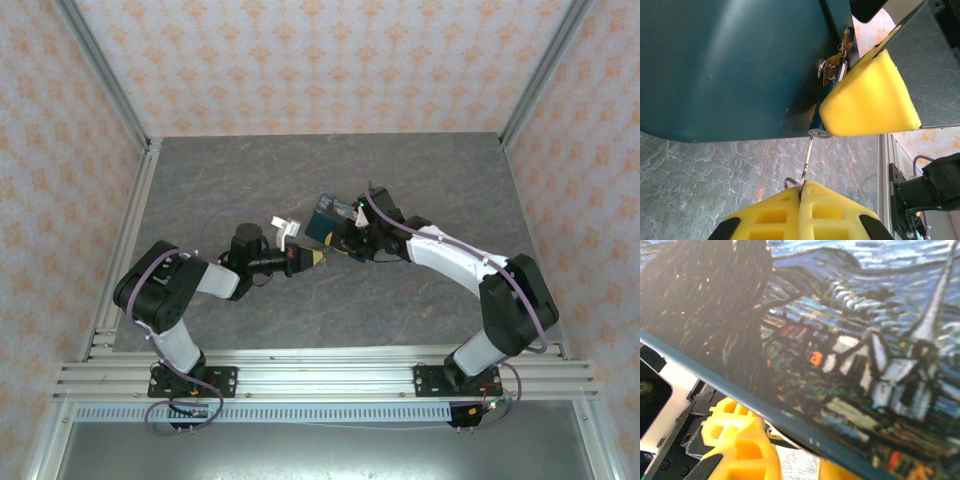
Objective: Unlock a padlock with a key
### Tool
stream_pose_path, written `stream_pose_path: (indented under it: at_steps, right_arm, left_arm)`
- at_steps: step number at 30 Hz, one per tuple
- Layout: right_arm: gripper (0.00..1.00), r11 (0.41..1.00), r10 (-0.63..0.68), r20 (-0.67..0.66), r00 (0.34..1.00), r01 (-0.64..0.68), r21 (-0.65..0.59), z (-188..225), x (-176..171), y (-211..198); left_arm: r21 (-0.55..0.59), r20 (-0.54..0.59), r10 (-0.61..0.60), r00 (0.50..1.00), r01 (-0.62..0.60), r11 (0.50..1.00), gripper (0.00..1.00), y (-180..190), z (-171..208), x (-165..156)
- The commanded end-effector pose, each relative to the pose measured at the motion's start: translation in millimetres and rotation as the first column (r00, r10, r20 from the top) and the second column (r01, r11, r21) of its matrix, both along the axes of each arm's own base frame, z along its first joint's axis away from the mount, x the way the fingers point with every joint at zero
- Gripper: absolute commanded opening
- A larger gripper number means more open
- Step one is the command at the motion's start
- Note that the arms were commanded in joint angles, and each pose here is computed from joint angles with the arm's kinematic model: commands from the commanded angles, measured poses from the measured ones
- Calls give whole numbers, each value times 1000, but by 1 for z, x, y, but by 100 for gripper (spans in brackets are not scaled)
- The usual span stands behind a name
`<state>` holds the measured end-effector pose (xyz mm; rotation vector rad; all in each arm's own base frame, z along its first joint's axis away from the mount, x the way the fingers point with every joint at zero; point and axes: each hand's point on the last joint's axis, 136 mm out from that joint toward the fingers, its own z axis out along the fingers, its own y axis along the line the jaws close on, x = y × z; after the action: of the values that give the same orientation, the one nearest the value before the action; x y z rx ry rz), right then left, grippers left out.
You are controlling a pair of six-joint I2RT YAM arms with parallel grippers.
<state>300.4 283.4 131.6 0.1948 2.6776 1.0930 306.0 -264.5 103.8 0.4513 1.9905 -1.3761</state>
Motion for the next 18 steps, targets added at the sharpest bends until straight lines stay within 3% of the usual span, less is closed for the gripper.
stream_pose_path:
  at_steps: [1,18]
  right_arm:
    - [0,999,7,44,999,-9,43,21,10,8]
    - [0,999,10,38,999,-12,51,20,10,9]
  left_arm:
    - [-7,65,42,997,-41,999,0,6,5,8]
    - [-40,68,13,998,-11,999,0,1,10,7]
